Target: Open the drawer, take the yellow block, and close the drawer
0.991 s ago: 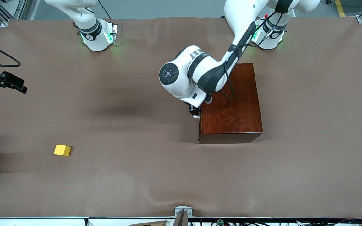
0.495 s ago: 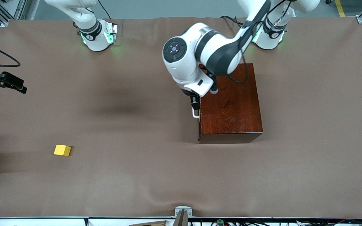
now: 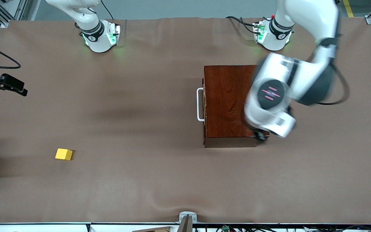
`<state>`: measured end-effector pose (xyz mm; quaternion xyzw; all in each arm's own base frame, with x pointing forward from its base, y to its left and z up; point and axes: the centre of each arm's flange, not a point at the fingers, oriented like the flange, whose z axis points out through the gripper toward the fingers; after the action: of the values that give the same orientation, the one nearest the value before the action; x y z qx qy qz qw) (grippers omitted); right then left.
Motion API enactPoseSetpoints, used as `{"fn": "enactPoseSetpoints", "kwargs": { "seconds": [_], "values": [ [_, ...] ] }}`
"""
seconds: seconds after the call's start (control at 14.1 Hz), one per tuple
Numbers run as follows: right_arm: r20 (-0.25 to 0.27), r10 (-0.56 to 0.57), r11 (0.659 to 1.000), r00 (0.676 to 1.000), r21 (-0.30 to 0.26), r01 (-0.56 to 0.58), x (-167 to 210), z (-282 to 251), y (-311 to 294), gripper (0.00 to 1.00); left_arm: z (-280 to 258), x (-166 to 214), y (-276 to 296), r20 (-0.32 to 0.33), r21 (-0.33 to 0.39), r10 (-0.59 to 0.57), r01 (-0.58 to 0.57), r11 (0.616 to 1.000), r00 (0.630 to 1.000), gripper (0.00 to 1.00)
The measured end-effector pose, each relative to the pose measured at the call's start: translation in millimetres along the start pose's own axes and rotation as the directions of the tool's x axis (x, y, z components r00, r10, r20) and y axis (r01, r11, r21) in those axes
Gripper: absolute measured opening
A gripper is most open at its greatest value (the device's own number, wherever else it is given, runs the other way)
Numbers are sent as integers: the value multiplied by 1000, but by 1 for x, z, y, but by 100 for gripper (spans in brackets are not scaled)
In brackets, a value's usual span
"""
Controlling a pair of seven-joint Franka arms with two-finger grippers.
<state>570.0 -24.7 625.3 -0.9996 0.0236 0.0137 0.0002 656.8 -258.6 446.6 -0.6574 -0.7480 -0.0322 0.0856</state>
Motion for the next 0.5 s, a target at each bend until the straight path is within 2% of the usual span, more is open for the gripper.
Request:
{"fn": "enactPoseSetpoints", "kwargs": {
  "seconds": [0.28,0.5],
  "values": [
    [0,-2,1000,1000,0,2,0,0,-1,100,14,107,59,75,-31,64,-62,998,995,100],
    [0,-4,1000,1000,0,4,0,0,-2,100,28,175,81,125,-36,196,-193,981,973,100]
  ]
}}
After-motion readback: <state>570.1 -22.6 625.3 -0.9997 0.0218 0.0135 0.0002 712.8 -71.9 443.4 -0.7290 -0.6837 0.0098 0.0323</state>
